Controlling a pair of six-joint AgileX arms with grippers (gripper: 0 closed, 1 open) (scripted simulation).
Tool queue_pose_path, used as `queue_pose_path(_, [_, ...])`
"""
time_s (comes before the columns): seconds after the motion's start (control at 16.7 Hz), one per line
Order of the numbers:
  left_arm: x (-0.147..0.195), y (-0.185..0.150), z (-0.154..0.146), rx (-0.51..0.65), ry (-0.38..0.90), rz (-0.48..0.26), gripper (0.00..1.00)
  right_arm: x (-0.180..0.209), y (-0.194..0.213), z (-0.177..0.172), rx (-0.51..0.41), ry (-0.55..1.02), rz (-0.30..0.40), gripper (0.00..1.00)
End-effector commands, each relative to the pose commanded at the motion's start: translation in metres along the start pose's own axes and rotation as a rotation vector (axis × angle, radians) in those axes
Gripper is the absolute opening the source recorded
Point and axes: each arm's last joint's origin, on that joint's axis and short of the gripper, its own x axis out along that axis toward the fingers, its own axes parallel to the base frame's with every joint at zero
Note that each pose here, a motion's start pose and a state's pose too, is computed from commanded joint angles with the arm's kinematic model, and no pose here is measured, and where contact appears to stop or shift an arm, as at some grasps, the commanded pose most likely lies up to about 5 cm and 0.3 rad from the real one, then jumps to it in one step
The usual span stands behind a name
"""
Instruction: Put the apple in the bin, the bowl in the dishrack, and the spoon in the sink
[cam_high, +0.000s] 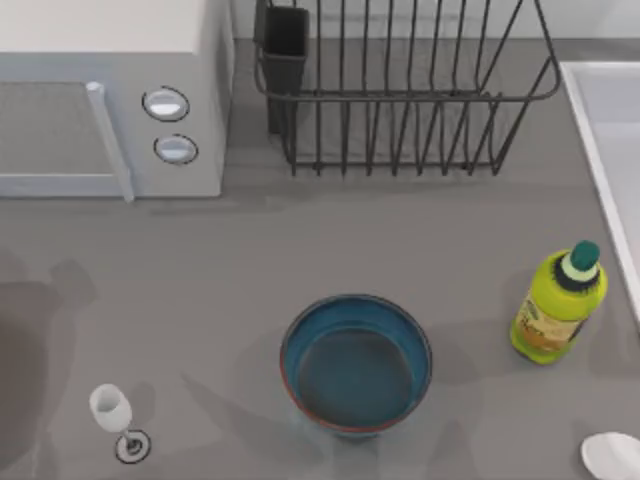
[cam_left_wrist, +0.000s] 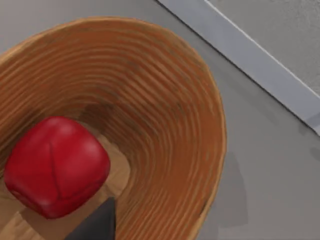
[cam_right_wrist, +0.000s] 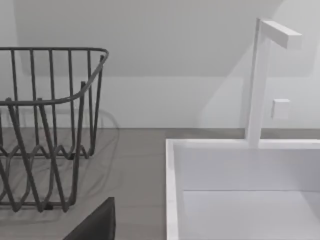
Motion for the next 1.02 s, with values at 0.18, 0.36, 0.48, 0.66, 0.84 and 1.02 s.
queue_pose_path(0.18, [-0.014,0.009,-0.028,0.220,-0.204,-0.144,1.00,0.000,0.000,0.000,0.000,0.000,0.000,1.00])
queue_pose_path(0.36, [-0.015,0.019,-0.053,0.400,-0.401,-0.242,1.00,0.000,0.000,0.000,0.000,0.000,0.000,1.00])
queue_pose_path(0.48, [-0.012,0.024,-0.065,0.489,-0.511,-0.284,1.00,0.000,0.000,0.000,0.000,0.000,0.000,1.00])
queue_pose_path(0.66, [-0.007,0.028,-0.076,0.569,-0.611,-0.314,1.00,0.000,0.000,0.000,0.000,0.000,0.000,1.00])
queue_pose_path(0.84, [-0.005,0.029,-0.077,0.583,-0.627,-0.318,1.00,0.000,0.000,0.000,0.000,0.000,0.000,1.00])
queue_pose_path(1.02, [-0.005,0.029,-0.077,0.583,-0.627,-0.318,1.00,0.000,0.000,0.000,0.000,0.000,0.000,1.00])
